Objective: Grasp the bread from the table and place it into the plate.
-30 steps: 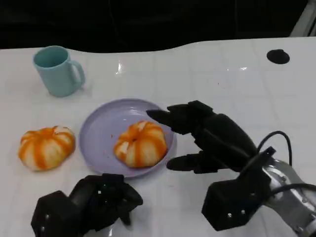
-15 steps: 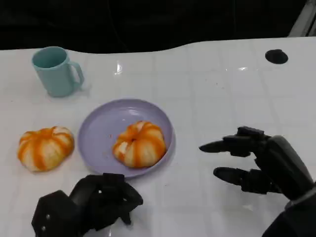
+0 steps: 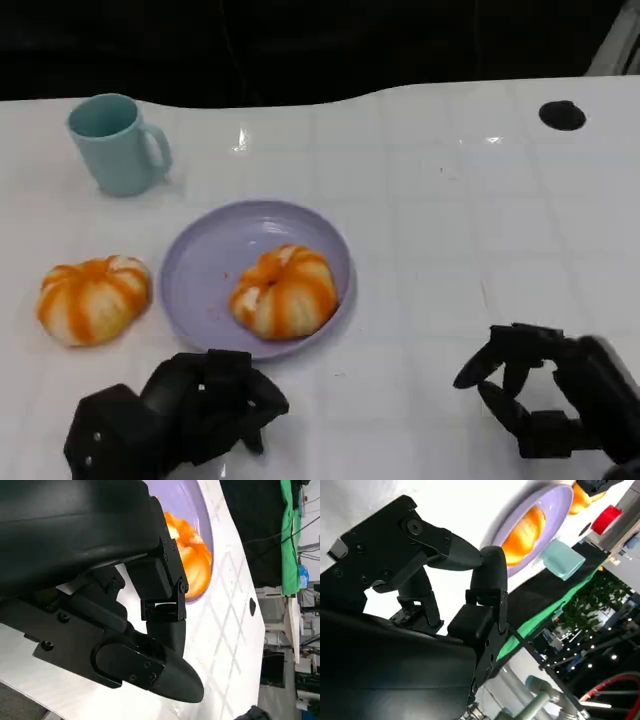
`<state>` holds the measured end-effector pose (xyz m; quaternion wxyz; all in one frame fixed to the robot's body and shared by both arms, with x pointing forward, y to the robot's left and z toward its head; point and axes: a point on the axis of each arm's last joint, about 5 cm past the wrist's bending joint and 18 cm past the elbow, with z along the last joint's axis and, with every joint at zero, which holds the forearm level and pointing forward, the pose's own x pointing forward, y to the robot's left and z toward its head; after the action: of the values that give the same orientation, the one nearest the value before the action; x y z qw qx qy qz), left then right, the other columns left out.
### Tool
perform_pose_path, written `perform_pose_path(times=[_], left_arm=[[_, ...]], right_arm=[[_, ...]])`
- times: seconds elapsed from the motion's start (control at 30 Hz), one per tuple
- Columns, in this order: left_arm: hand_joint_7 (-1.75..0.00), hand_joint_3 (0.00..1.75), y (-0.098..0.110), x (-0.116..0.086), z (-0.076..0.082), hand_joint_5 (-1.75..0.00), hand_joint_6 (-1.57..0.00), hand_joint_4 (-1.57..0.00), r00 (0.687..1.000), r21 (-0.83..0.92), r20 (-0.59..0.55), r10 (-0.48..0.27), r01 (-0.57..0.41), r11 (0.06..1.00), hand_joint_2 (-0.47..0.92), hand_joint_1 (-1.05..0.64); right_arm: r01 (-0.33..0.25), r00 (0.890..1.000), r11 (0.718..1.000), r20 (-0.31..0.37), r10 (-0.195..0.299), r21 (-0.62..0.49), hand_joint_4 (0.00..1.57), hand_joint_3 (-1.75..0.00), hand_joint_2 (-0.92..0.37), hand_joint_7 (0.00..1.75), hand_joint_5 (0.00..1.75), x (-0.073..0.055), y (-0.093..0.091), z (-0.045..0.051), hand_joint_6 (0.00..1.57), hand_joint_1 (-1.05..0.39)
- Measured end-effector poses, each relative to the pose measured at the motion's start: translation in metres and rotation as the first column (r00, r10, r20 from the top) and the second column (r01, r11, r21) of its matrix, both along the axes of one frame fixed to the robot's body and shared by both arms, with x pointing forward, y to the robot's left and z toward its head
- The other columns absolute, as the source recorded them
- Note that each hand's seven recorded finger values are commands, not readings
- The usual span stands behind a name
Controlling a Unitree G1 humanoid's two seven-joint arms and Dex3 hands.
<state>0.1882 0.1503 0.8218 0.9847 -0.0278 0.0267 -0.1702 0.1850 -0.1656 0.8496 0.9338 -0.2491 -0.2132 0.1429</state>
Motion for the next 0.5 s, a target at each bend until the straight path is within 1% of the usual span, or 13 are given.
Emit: perform_pose_path(times=[0.2,0.33,0.5], left_arm=[[-0.75,0.0,0.002,0.0,-0.001,-1.41,-1.23,-0.99,1.0,0.005,-0.003,0.004,-0.004,1.0,0.9,-0.97],[-0.78,0.0,0.004,0.0,-0.001,-1.41,-1.21,-0.98,1.0,0.011,0.0,0.005,-0.005,1.0,0.9,-0.97],[-0.76,0.0,0.004,0.0,-0.001,-1.41,-1.23,-1.0,1.0,0.011,0.001,0.006,-0.006,1.0,0.9,-0.98]], right_arm=[[0.013,0.999,1.0,-0.04,-0.012,0.022,0.81,-1.21,-0.42,1.32,1.73,-0.005,0.004,-0.0082,0.81,-0.31],[0.006,0.999,1.0,-0.044,-0.005,0.007,0.82,-1.25,-0.38,1.32,1.71,-0.008,0.005,-0.0136,0.81,-0.32],[-0.003,0.999,1.0,-0.036,0.003,0.0,0.8,-1.21,-0.4,1.31,1.72,-0.009,0.006,-0.0156,0.79,-0.33]])
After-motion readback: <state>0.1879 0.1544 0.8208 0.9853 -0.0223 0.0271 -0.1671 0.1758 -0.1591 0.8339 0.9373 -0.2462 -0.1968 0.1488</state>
